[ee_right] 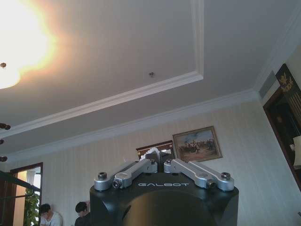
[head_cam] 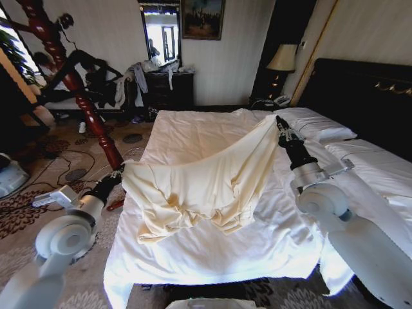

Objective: Pick up the clothes from the bed and hang them on the clothes hanger.

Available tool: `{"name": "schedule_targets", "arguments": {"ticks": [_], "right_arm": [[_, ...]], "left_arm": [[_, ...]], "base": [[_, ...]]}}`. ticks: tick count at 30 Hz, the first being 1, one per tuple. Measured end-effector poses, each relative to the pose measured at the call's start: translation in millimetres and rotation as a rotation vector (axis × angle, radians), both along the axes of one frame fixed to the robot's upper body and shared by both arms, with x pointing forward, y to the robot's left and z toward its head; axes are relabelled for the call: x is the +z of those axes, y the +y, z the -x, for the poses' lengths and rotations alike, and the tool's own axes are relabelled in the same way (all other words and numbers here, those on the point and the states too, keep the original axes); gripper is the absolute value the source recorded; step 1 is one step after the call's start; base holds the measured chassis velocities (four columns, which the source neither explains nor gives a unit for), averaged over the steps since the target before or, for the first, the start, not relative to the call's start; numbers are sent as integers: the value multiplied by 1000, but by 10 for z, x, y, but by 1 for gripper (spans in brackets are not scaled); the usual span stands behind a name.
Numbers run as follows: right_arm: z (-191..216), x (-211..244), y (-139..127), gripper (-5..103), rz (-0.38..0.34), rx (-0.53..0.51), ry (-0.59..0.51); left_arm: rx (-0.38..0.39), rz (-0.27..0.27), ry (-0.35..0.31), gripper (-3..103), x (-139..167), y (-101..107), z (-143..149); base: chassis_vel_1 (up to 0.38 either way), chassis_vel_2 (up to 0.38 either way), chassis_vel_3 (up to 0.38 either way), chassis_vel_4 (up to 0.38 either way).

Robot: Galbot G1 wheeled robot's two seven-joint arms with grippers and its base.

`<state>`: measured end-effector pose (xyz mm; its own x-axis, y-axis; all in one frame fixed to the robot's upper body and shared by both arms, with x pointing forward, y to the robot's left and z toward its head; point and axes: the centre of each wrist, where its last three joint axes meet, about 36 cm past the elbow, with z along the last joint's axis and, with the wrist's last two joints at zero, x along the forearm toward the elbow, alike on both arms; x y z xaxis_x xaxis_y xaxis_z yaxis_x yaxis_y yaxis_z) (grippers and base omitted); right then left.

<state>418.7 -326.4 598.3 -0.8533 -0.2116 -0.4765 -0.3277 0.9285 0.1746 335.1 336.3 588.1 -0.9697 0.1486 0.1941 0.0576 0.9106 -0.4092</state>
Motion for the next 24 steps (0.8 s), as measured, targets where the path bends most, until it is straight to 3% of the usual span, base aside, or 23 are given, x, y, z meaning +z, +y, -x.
{"name": "schedule_targets", "arguments": {"ticks": [1,3,6,7,10,11,12,14,15,18,20,23,24], "right_arm": [[3,2,1,1,-1,0,0],[10,16,0,1,-1,-1,-2],[18,27,4,1,-1,-1,-4],[23,32,7,1,-2,1,-4],[42,52,22,1,2,16,-4],[42,52,22,1,2,16,-4],[54,61,36,1,7,25,-3],[111,96,96,1,34,55,4],[111,96,96,1,34,55,4],[186,160,193,1,67,94,6],[200,174,213,1,70,102,4],[231,193,265,1,73,118,-4],[231,193,265,1,73,118,-4]], "left_arm": [[-22,1,30,24,27,-5,17],[-43,-39,96,34,94,-2,33],[-35,-65,103,45,139,15,11],[-20,-70,74,51,160,39,-21],[27,-78,-98,61,356,169,-200],[27,-78,-98,61,356,169,-200],[35,-84,-147,67,451,211,-263],[52,-124,-286,78,804,378,-492],[52,-124,-286,78,804,378,-492],[91,-199,-419,93,1343,677,-779],[104,-215,-437,93,1461,745,-824],[162,-308,-451,100,1887,1081,-1048],[162,-308,-451,100,1887,1081,-1048]], "base": [[0,0,0,0],[0,0,0,0],[0,0,0,0],[0,0,0,0],[0,0,0,0],[0,0,0,0],[0,0,0,0],[0,0,0,0],[0,0,0,0],[0,0,0,0],[0,0,0,0],[0,0,0,0],[0,0,0,0]]}}
